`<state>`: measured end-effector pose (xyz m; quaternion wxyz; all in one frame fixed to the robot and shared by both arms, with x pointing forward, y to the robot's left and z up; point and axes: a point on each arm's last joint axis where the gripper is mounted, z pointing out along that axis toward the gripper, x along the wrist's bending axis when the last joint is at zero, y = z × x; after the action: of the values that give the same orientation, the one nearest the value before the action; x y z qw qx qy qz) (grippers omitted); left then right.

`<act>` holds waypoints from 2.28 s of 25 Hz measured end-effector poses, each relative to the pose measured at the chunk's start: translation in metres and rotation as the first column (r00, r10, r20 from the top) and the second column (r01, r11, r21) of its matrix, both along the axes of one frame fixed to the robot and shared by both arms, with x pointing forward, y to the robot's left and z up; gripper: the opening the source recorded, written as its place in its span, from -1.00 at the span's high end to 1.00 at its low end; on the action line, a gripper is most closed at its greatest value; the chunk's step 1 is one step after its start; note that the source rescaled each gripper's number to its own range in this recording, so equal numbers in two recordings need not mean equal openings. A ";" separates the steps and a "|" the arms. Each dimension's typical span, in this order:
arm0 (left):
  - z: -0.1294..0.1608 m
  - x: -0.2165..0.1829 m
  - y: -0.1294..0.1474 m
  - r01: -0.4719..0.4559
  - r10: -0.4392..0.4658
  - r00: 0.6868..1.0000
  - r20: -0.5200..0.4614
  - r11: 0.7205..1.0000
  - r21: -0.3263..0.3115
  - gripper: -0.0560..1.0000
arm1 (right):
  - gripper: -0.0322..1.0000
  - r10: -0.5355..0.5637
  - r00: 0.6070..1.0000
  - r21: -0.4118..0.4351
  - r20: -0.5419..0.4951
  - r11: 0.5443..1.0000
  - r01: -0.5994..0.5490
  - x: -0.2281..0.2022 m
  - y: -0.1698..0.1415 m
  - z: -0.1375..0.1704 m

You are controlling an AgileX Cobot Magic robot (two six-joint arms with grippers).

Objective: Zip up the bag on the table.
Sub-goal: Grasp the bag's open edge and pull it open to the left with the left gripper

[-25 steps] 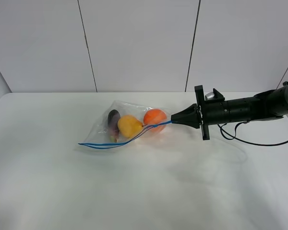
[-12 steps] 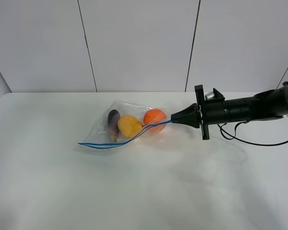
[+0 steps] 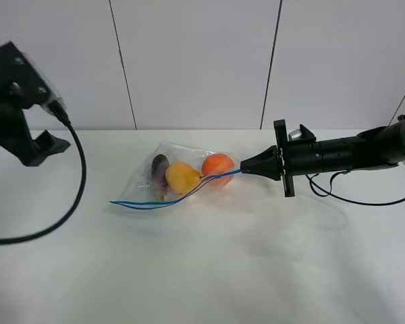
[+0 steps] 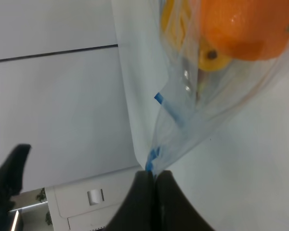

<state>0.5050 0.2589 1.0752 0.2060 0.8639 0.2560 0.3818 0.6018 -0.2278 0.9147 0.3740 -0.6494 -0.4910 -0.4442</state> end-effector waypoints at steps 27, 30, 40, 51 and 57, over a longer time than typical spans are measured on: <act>-0.126 0.005 -0.221 0.398 -0.354 0.906 0.230 0.898 -0.186 -1.00 | 0.94 -0.001 1.000 -0.001 -0.001 1.000 0.001 0.000 0.000 0.000; -0.142 0.011 -0.224 0.391 -0.341 0.905 0.256 0.903 -0.179 -1.00 | 0.94 -0.002 1.000 0.000 -0.003 1.000 0.002 0.000 0.000 0.000; -0.170 0.017 -0.227 0.381 -0.320 0.897 0.304 0.910 -0.167 -0.40 | 0.94 -0.004 1.000 0.002 -0.011 1.000 0.004 0.000 0.000 0.000; -0.169 0.020 -0.225 0.376 -0.303 0.890 0.339 0.911 -0.172 0.50 | 0.94 -0.005 1.000 0.003 -0.013 1.000 0.005 0.000 0.000 0.000; -0.169 0.023 -0.222 0.358 -0.286 0.897 0.338 0.917 -0.175 0.78 | 0.94 -0.012 1.000 0.009 -0.013 1.000 0.013 0.001 0.000 0.000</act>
<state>0.5278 0.0370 0.9064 0.4033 0.7947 0.1166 0.4384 0.6025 -0.2278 0.9152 0.3774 -0.6537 -0.4825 -0.4444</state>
